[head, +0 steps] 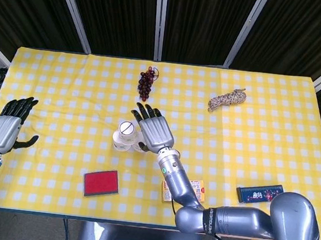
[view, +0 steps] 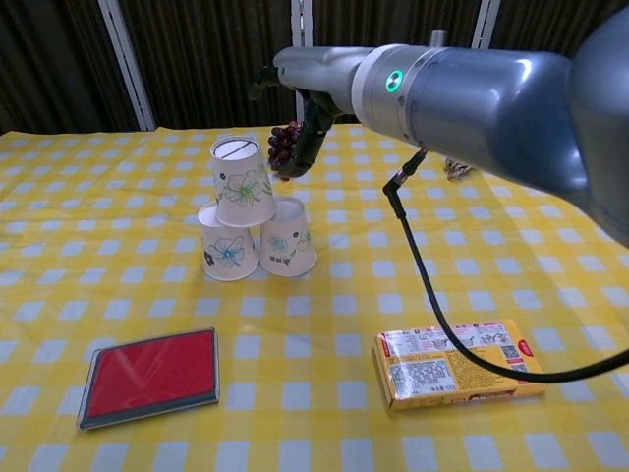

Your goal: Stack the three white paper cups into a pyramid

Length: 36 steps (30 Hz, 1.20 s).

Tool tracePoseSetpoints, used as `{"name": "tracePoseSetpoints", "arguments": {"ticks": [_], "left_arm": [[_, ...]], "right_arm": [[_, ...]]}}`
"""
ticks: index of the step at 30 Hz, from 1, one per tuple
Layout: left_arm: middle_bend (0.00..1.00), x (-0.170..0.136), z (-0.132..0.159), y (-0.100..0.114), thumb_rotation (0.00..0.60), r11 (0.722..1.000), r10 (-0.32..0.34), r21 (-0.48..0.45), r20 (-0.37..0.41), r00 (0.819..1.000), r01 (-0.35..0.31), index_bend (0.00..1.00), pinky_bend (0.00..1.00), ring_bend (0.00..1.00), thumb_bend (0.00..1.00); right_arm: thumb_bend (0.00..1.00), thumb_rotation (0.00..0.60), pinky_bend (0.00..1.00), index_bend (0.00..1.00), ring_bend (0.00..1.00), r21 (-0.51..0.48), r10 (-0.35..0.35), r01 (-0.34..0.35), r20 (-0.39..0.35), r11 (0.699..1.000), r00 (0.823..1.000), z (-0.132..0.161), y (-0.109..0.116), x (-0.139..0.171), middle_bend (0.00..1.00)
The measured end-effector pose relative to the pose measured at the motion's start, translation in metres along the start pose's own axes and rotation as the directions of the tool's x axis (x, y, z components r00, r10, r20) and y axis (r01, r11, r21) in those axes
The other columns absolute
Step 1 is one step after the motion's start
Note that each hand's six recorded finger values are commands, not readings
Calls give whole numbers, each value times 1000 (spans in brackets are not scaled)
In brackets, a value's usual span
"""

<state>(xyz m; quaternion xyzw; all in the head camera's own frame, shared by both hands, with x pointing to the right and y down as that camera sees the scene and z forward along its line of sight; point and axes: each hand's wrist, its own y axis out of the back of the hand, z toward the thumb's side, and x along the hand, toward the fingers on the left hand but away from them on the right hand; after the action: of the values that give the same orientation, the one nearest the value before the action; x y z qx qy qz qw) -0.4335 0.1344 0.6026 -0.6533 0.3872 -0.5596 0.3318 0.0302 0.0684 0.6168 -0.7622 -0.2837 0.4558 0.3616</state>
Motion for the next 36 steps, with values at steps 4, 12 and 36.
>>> {"name": "tracePoseSetpoints", "arguments": {"ticks": [4, 12, 36], "left_arm": [[0, 0, -2, 1, 600, 1000, 5, -2, -6, 1000, -5, 0, 0, 0, 305], [0, -2, -2, 0, 600, 1000, 9, 3, 2, 1000, -9, 0, 0, 0, 275], [0, -43, -16, -29, 600, 995, -5, 95, -4, 1000, 6, 0, 0, 0, 166]], "right_arm": [[157, 600, 84, 134, 0, 46, -62, 59, 55, 997, 997, -27, 20, 8, 0], [154, 600, 0, 72, 0, 110, -148, 130, 178, 985, 973, -104, 40, 48, 0], [143, 600, 0, 0, 0, 153, -302, 261, 414, 953, 859, -305, -17, 275, 0]]}}
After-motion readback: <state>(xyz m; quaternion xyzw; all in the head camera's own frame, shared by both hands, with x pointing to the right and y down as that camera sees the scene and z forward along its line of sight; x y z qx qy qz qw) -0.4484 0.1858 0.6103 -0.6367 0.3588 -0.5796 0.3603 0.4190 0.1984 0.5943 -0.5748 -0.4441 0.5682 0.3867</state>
